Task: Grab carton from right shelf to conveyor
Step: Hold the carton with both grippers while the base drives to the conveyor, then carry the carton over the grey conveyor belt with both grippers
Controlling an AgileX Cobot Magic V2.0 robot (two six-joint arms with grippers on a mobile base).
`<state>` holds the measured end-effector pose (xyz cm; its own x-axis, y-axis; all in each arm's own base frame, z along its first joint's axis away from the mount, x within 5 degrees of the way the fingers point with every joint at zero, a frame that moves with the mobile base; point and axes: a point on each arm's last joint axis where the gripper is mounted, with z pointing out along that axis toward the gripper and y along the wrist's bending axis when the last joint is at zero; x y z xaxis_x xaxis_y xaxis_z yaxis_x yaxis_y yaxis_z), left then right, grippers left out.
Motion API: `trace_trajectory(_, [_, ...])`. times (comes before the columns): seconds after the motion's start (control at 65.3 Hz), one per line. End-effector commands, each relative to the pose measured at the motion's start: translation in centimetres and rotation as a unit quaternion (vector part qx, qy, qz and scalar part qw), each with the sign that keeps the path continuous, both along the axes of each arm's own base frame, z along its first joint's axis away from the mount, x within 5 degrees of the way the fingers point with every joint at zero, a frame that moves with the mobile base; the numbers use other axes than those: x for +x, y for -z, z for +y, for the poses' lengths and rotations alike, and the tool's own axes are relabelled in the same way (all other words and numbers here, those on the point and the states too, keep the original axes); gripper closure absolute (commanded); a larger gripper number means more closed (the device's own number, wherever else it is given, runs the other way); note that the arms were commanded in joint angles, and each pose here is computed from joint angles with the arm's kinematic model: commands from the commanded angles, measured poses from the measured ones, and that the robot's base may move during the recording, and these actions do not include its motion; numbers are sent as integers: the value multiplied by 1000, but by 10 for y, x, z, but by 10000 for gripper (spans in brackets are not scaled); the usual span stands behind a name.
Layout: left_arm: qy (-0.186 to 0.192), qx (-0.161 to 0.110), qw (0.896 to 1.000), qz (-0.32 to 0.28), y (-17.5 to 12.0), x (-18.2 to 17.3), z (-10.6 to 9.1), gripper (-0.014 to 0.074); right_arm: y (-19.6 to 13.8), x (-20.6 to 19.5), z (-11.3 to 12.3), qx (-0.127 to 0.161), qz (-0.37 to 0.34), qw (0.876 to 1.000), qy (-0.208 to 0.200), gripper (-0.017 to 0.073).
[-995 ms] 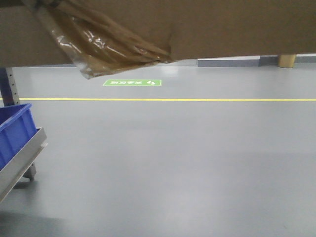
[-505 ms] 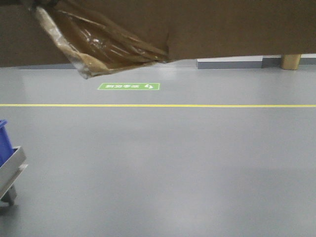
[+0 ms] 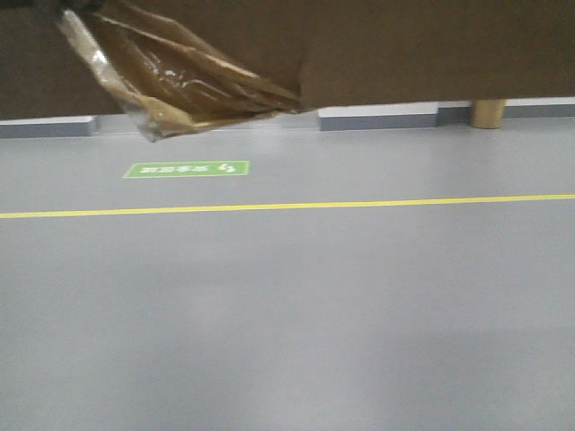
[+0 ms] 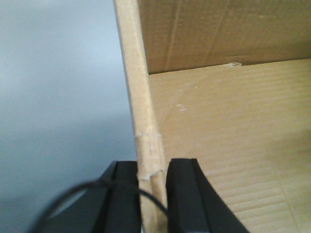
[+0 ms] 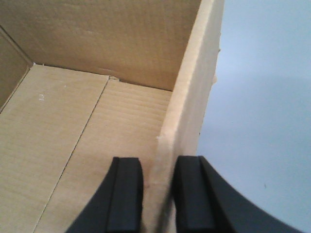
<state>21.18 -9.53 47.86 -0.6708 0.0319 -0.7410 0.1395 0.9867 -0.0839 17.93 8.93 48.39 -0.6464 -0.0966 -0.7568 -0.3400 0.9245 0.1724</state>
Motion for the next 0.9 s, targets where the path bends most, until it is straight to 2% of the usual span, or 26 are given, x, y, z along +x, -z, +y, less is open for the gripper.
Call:
trace_trajectory(0.0, [0, 6, 1000, -31, -7, -2, 3, 610, -7, -4, -1, 11, -24, 1000, -7, 629])
trace_trajectory(0.505, [-26, 52, 997, -56, -10, 2, 12, 610, -8, -3, -1, 14, -30, 999, -7, 629])
trace_trajectory(0.888, [-52, 96, 991, -80, -13, 4, 20, 610, -14, 0, 1, 35, -65, 997, -6, 629])
